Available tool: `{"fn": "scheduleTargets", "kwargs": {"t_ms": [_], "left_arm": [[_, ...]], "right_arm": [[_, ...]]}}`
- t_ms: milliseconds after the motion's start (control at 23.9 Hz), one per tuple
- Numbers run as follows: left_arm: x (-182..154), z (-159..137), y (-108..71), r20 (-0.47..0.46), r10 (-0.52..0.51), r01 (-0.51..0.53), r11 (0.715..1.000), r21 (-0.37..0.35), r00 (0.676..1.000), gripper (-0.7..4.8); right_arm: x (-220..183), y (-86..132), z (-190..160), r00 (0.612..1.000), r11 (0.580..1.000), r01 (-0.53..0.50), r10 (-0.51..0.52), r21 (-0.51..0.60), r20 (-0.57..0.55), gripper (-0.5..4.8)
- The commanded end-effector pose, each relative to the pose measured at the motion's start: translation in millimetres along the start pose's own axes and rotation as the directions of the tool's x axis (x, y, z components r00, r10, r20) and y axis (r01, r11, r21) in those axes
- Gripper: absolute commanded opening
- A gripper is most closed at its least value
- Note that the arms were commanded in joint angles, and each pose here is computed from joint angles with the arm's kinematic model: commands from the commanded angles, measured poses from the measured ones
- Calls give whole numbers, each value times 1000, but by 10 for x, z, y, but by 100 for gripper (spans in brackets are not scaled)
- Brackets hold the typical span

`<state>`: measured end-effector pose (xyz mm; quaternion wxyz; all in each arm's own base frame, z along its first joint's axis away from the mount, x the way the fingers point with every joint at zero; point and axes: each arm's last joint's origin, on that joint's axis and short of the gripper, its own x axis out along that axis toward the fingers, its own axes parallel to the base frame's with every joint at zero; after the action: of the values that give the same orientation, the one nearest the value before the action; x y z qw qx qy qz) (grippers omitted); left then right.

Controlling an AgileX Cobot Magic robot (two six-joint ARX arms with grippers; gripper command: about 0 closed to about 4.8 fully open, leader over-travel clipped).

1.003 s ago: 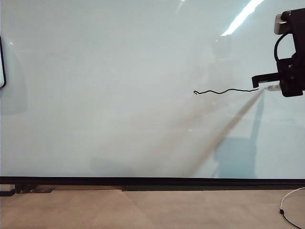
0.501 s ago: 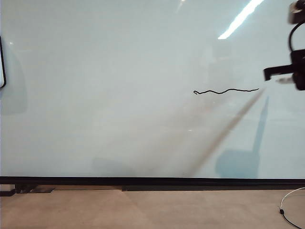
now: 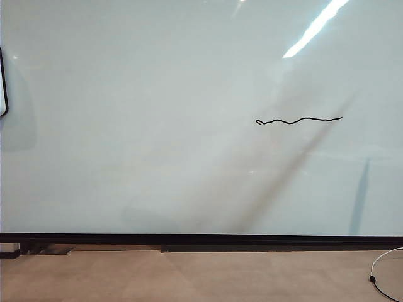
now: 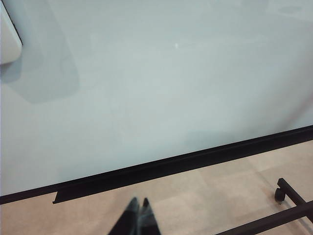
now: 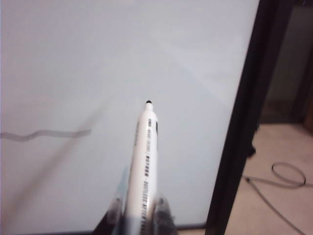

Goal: Pick up the pen on the shelf to the right of the whiteboard and draw a straight line.

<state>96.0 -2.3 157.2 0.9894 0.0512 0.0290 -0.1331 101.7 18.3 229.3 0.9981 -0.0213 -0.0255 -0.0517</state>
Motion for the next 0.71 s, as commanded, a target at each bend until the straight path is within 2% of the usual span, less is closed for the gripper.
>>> {"fn": "scheduleTargets", "kwargs": {"t_ms": [42,125,251,334,460,543,710], "left_arm": [[-3,24,1,16,-2,2,1000,9,1000,-5],[-3,25,1,17,-2,2,1000,9,1000,-5],[-2,28,-4,21,-20,20,1000,16,1000,-5],[-3,37,-7,31,-32,30,998,61,999,-5],[-4,44,-9,39,-43,39,995,91,998,-5],[-4,47,-11,42,-52,47,993,106,998,-5],[-4,47,-11,43,-52,47,993,106,998,-5]], "right_arm": [[-210,-77,-16,999,1000,-27,28,16,-44,-6],[-297,-106,-23,998,998,-37,39,41,-48,-6],[-292,-70,-28,990,993,-116,118,34,-76,-6],[-312,-54,-29,982,984,-172,174,40,-69,-6],[-278,-1,-70,969,969,-246,246,10,-12,-6],[-236,30,-146,965,965,-262,262,15,30,-6],[-178,80,-337,956,957,-289,289,-4,42,-6]]}}
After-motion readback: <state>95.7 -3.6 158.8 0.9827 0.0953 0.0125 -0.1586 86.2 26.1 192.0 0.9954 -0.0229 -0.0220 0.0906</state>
